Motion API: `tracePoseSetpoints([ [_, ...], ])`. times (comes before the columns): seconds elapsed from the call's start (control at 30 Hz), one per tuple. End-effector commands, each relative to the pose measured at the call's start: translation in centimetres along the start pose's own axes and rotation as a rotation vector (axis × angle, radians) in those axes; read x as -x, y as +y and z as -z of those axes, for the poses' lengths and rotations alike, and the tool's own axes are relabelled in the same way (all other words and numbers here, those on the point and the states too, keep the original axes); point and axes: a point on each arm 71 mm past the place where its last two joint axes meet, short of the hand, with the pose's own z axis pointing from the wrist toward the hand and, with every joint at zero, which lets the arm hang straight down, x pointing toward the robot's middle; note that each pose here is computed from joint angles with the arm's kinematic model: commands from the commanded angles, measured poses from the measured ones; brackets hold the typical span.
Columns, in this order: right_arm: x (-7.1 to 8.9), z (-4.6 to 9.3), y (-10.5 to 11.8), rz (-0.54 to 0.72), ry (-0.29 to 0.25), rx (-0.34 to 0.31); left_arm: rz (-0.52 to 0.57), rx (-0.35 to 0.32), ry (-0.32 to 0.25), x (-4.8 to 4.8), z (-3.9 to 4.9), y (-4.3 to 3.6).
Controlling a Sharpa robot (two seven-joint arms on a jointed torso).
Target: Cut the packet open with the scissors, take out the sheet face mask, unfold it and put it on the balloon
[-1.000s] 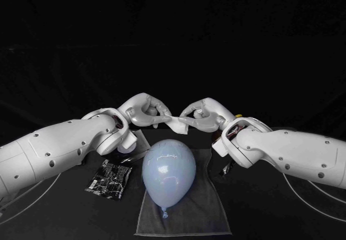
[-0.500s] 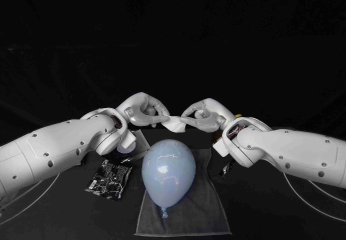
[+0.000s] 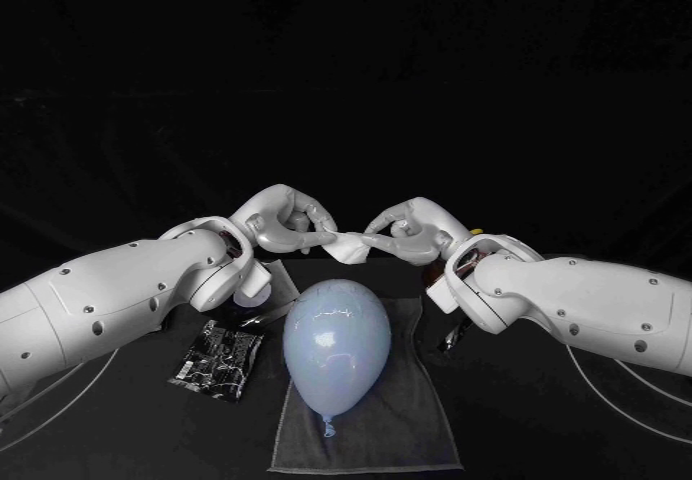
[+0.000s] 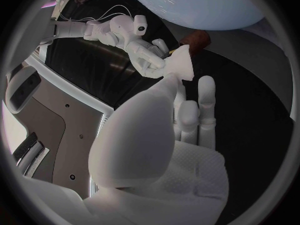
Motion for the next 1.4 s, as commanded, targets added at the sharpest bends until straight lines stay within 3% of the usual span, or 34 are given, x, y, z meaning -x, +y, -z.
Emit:
tracePoseSetpoints([
  [0.03, 0.34, -0.06, -0.48, -0.029, -0.020, -0.044, 0.002, -0.029, -0.006, 0.08, 0.03, -0.35],
  [1.03, 0.89, -0.02, -1.34, -0.098, -0.016, -0.083, -0.023, -0.051, -0.023, 0.21, 0.24, -0.54],
  [1.4, 0.57, 0.05, -1.11, -0.169, 0.021, -0.066, -0.021, -0.056, -0.019, 0.07, 0.19, -0.66],
])
